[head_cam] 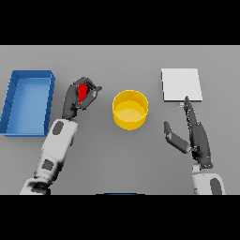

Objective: Pick up the red beaker and tilt it to pour out 1 green nut into yellow bowl. Pick up the yellow bowl and place it on the metallic measuring scale.

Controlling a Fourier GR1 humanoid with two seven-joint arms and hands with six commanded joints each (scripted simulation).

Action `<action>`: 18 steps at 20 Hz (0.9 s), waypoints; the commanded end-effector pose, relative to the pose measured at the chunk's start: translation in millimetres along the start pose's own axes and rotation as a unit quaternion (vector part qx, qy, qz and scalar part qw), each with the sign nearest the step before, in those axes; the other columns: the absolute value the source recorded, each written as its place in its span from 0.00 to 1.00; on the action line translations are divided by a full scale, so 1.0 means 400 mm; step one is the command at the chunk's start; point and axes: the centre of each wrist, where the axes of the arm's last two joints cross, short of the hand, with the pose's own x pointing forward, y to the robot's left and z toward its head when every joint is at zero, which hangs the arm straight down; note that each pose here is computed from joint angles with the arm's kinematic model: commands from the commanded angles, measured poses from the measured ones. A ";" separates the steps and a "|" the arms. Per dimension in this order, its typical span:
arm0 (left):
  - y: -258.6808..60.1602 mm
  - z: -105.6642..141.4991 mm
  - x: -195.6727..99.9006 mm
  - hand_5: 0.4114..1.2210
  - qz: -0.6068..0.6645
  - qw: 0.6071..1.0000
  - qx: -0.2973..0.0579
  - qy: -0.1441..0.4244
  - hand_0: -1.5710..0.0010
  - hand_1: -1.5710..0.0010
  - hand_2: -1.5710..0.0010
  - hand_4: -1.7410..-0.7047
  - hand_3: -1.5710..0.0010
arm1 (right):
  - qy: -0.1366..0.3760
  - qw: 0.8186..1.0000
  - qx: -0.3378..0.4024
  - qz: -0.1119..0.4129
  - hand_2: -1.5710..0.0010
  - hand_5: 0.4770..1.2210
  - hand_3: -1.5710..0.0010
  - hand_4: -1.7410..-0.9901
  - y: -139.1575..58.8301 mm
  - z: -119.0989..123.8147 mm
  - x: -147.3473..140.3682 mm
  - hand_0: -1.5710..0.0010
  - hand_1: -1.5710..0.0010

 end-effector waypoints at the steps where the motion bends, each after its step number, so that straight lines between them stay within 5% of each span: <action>1: -0.004 0.002 -0.003 0.82 0.007 1.000 -0.001 -0.004 0.26 0.25 0.25 0.14 0.37 | 0.005 1.000 -0.001 -0.001 1.00 0.28 1.00 0.68 -0.002 0.001 -0.004 1.00 1.00; 5: -0.008 -0.007 0.003 0.88 0.015 1.000 0.014 0.005 0.11 0.10 0.10 0.08 0.15 | 0.006 1.000 0.001 0.000 1.00 0.27 1.00 0.71 0.009 -0.008 -0.007 1.00 1.00; 11: 0.032 -0.053 0.080 0.88 -0.020 0.999 0.007 -0.028 0.03 0.03 0.03 0.02 0.04 | -0.005 1.000 0.000 0.024 1.00 0.25 1.00 0.82 0.010 -0.004 -0.016 1.00 1.00; 18: 0.050 -0.089 0.196 0.89 -0.229 0.965 -0.099 -0.082 0.01 0.01 0.01 0.01 0.01 | -0.017 0.999 0.000 0.032 1.00 0.25 1.00 0.86 0.009 0.009 -0.004 1.00 1.00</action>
